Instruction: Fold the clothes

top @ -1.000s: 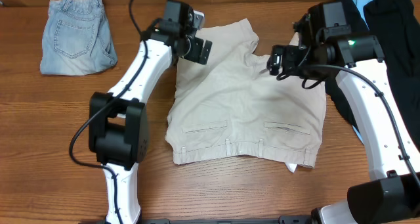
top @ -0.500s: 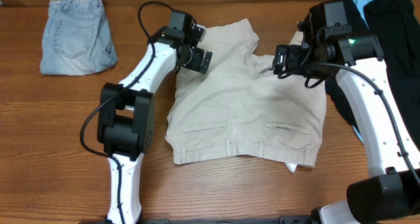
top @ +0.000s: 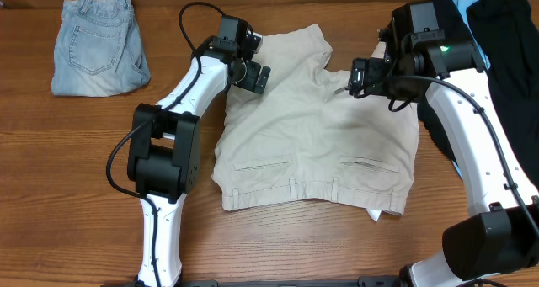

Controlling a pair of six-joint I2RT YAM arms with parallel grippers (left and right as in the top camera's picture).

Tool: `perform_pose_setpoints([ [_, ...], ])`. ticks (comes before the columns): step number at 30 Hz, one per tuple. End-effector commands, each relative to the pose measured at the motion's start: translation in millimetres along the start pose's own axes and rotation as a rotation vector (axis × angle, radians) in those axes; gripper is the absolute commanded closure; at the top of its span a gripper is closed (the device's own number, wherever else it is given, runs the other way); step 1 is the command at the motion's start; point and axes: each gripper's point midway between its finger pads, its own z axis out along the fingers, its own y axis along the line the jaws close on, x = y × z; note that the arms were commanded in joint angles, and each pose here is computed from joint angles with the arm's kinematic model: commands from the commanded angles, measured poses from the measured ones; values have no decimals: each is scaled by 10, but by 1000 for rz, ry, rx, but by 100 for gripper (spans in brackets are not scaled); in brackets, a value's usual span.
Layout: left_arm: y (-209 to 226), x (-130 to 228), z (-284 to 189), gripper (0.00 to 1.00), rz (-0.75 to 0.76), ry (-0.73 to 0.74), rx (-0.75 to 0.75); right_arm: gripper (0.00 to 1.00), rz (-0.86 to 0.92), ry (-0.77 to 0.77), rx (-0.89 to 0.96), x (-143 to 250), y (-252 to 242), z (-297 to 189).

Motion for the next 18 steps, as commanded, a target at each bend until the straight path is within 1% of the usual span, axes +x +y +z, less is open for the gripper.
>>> perform_pose_setpoints([
  [1, 27, 92, 178, 0, 17, 30, 2, 0, 0, -17, 30, -44, -63, -21],
  [9, 125, 317, 434, 2, 4, 89, -21, 0, 0, -17, 31, -44, -64, -18],
  [14, 501, 395, 481, 2, -25, 105, -136, 0, 1, -23, 56, -55, -108, -19],
  [18, 948, 412, 438, 2, -84, 87, -210, 0, 2, -18, 68, -41, -132, -18],
])
